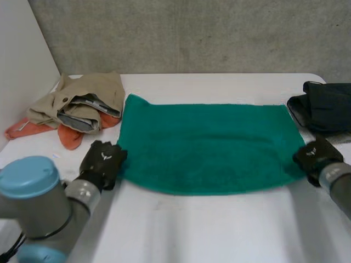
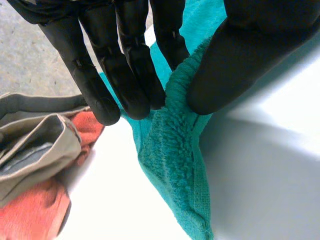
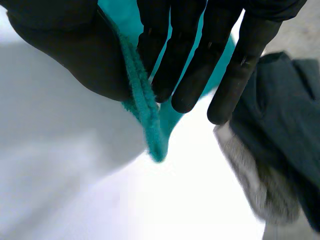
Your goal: Fold the laundry.
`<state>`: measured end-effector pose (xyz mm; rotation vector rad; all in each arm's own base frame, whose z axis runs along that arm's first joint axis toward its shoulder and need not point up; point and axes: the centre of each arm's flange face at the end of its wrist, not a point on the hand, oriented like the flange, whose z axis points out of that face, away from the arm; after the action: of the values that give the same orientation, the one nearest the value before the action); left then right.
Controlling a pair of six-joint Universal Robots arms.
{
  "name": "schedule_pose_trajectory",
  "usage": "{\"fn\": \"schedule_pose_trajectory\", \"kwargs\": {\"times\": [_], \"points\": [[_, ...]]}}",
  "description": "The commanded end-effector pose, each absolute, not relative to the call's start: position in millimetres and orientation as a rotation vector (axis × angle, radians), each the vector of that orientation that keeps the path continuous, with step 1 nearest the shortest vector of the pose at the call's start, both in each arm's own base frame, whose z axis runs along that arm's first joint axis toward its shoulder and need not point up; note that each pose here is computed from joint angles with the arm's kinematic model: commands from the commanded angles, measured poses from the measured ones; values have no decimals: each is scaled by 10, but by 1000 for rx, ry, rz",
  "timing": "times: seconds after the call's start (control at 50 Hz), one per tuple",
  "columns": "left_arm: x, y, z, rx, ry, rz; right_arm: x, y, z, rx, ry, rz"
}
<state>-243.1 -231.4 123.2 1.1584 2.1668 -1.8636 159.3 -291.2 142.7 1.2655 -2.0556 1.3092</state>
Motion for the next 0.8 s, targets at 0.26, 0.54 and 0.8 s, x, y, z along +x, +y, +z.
{"fn": "schedule_pose_trajectory", "kwargs": {"times": [0.26,0.54,0.8], "points": [[-2084,-1219,1434,1342,2422,-1464,1104,-2258,1830,1422,-2133,958],[-2268,-1678,1460,1220,2253,-1715,1199,-2703,1587,1240,-2123,1146],[-2152,-1477,1664,1117,2304,-1771,1269,-2697,1519,1226,-2140,1189]]}}
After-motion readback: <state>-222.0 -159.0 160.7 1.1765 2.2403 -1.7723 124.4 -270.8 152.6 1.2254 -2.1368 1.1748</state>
